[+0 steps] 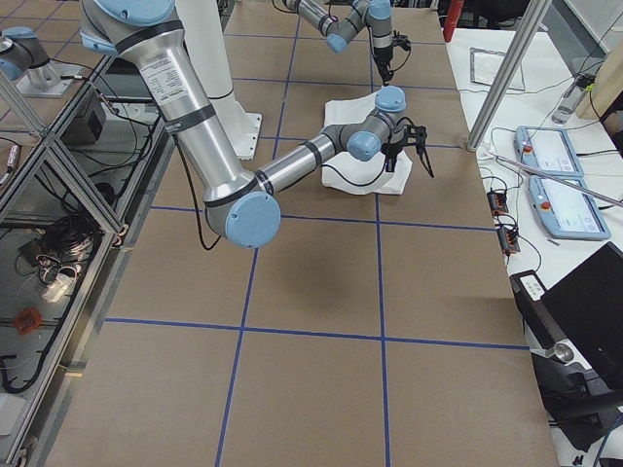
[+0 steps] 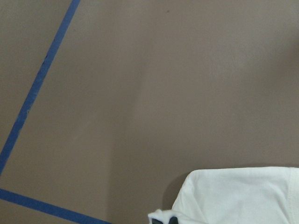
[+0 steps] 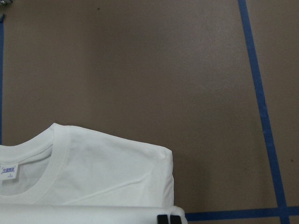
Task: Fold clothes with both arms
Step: 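Lay the hem down at the collar and open both grippers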
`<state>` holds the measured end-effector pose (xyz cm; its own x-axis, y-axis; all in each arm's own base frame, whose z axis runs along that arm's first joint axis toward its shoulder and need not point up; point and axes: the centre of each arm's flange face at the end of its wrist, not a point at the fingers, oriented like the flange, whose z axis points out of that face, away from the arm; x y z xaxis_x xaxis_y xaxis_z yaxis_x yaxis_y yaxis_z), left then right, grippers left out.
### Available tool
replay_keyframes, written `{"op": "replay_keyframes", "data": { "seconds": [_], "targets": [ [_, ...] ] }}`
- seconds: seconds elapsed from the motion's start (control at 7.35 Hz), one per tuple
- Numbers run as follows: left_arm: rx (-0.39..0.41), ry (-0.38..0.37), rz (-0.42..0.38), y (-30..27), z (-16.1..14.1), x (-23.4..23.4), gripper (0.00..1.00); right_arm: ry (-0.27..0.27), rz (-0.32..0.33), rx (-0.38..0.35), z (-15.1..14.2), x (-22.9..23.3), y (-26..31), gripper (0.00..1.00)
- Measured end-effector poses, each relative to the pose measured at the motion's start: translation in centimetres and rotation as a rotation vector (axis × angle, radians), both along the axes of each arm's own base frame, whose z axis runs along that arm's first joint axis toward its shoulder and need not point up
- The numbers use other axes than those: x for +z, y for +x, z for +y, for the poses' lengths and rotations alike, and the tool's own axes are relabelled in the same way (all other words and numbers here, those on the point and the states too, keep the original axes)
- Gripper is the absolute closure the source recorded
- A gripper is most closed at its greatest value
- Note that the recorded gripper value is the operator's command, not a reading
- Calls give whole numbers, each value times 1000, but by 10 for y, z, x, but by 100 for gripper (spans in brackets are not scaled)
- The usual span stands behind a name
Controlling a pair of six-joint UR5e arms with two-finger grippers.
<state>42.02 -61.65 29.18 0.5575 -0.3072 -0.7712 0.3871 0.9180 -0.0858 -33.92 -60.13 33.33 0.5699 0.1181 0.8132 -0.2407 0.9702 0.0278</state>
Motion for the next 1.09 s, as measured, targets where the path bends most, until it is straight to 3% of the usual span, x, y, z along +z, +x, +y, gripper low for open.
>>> {"op": "replay_keyframes", "data": {
  "seconds": [0.68,0.82,0.95,1.09],
  "targets": [
    [-23,-11,23,3,-4,-14,100,1,-2,-1,-19,-19,-15,100],
    [-26,-16,24,4,-4,-15,71,4,-4,-1,-20,-23,-17,92],
    [-27,-18,23,4,-4,-14,18,6,-7,0,-21,-24,-18,22],
    [-28,-17,24,5,-5,-14,1,5,-9,1,-21,-25,-18,0]
  ]
}}
